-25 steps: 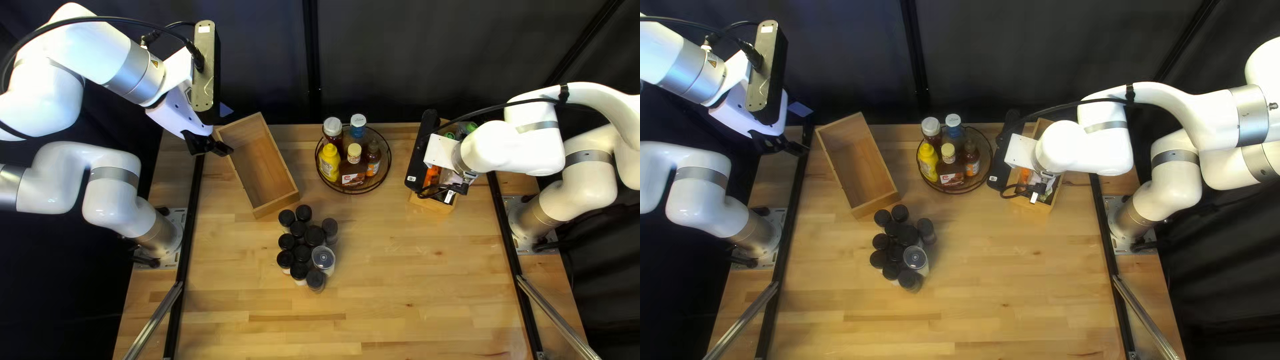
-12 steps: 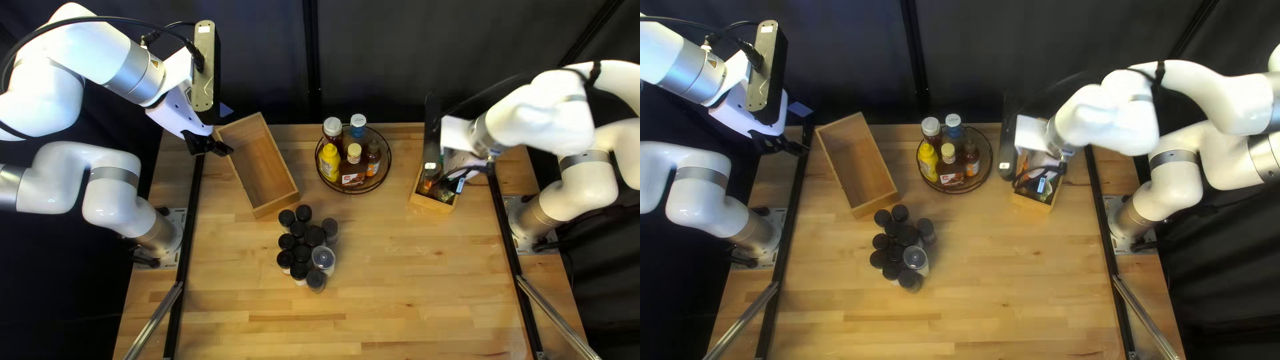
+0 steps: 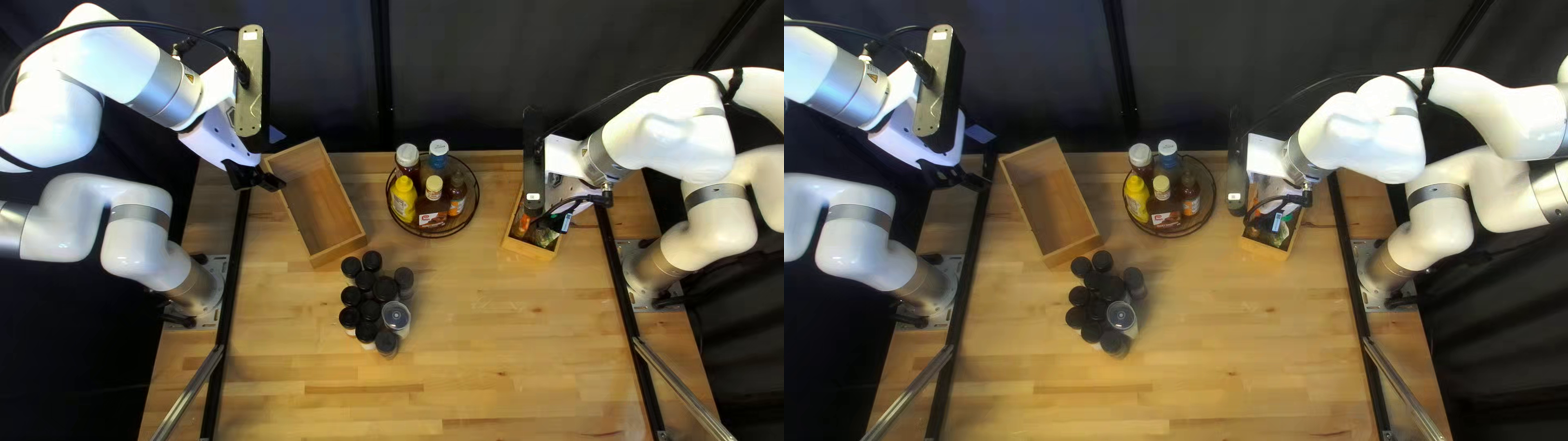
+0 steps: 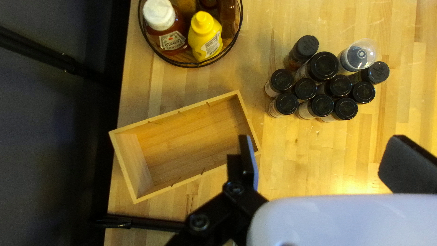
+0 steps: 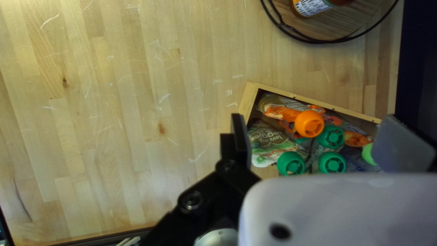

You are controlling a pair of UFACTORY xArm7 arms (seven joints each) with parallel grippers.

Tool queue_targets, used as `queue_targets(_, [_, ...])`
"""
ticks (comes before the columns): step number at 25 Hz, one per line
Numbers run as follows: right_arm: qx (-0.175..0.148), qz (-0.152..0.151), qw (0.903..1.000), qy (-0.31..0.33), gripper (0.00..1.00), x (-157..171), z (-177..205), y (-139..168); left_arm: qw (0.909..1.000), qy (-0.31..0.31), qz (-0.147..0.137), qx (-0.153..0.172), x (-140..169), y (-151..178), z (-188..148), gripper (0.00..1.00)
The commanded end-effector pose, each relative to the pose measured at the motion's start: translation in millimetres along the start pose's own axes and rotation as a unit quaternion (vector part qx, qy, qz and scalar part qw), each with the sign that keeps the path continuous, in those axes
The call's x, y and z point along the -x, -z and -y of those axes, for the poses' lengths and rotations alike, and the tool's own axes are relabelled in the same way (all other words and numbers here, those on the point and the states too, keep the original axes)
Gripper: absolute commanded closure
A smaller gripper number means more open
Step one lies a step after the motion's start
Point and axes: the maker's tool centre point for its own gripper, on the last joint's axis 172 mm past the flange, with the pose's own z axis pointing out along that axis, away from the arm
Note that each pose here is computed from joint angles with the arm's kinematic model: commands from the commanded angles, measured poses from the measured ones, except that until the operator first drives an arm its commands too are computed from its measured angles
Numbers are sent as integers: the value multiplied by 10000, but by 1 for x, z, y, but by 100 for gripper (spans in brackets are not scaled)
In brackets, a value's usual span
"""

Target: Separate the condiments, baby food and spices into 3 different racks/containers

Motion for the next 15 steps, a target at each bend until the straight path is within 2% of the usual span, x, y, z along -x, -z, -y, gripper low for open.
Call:
queue_targets(1, [0, 0, 10000, 0, 0, 0, 0, 0, 10000, 0, 0, 0, 0, 0, 0, 0])
queue_targets(15, [-28, -15, 10000, 59, 0, 0, 2, 8, 10000, 0, 0, 0, 0, 0, 0, 0])
